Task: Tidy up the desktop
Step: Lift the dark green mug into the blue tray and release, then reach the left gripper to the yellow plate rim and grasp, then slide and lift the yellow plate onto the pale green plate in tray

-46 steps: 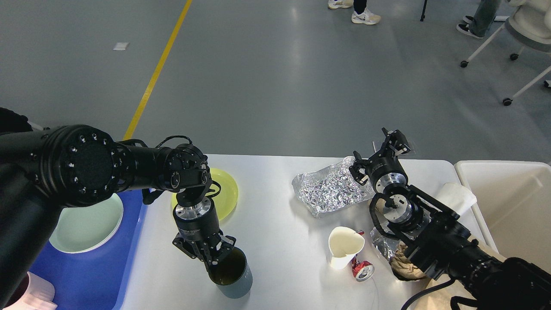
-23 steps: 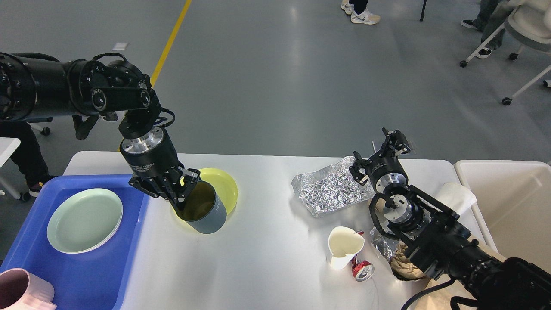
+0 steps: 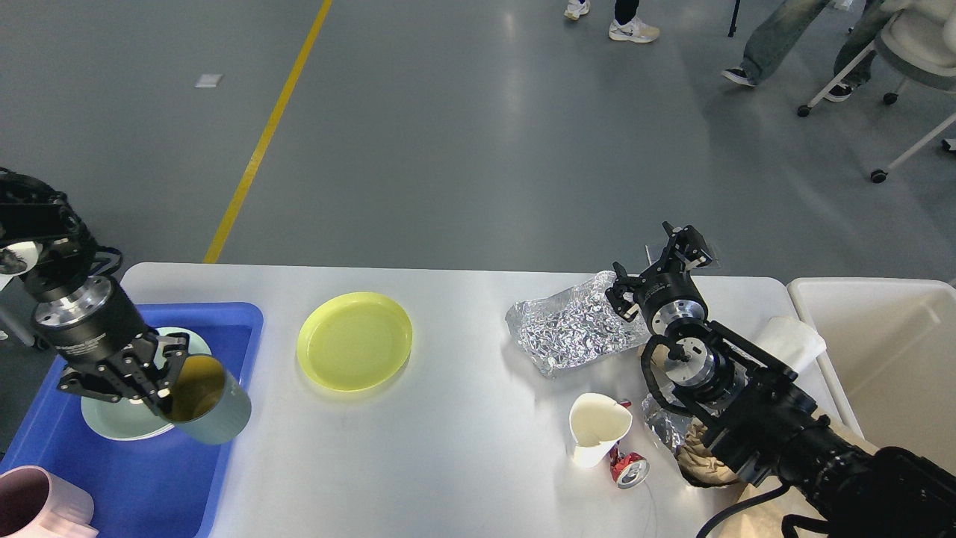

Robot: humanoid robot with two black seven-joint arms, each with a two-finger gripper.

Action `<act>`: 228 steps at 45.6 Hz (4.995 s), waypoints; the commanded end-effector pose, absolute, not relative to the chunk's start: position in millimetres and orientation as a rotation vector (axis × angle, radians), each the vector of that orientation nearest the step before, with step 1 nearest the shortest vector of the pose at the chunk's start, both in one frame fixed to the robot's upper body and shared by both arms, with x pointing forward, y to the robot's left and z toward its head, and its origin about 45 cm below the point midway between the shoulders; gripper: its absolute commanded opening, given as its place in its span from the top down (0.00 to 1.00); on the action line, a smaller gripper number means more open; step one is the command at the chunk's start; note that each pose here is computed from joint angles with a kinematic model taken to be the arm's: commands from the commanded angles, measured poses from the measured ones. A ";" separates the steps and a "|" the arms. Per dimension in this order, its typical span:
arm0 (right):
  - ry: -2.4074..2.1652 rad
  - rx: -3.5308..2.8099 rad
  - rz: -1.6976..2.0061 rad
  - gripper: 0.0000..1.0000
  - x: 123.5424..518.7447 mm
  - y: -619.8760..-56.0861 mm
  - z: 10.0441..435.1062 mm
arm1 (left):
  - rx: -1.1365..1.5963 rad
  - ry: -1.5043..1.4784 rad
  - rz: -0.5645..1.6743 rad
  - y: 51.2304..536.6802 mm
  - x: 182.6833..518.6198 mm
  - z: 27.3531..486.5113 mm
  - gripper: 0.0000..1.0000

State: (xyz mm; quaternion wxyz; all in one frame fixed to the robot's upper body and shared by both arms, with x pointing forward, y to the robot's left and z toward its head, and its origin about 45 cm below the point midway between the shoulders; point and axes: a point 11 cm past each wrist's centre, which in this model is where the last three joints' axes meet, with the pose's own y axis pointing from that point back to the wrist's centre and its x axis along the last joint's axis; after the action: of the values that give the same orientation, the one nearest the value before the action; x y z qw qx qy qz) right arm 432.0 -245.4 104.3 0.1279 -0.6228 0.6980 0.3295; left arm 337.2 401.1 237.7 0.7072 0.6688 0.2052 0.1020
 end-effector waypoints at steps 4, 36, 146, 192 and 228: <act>2.031 -1.811 0.959 0.00 432.0 -245.5 104.2 | 1.554 0.563 0.284 448.8 313.8 217.7 1.00; 2.031 -1.811 0.959 0.00 432.0 -245.5 104.2 | 1.532 0.623 0.228 441.1 297.7 165.3 0.98; 2.027 -1.813 0.959 0.00 432.1 -244.6 104.7 | 1.550 0.030 0.502 293.5 408.7 95.4 0.06; 2.029 -1.812 0.959 0.00 432.1 -245.0 104.5 | 1.467 0.127 0.534 286.3 393.5 74.0 0.52; 2.029 -1.812 0.959 0.00 432.1 -245.0 104.5 | 1.441 0.253 0.357 279.9 378.5 78.5 0.89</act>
State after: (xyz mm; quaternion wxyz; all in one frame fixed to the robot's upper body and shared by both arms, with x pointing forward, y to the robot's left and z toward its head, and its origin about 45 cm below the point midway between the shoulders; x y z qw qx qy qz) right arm 432.1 -245.1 104.4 0.1281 -0.6231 0.6976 0.3296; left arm 377.3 280.8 76.0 0.7284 0.6549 0.1148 0.1656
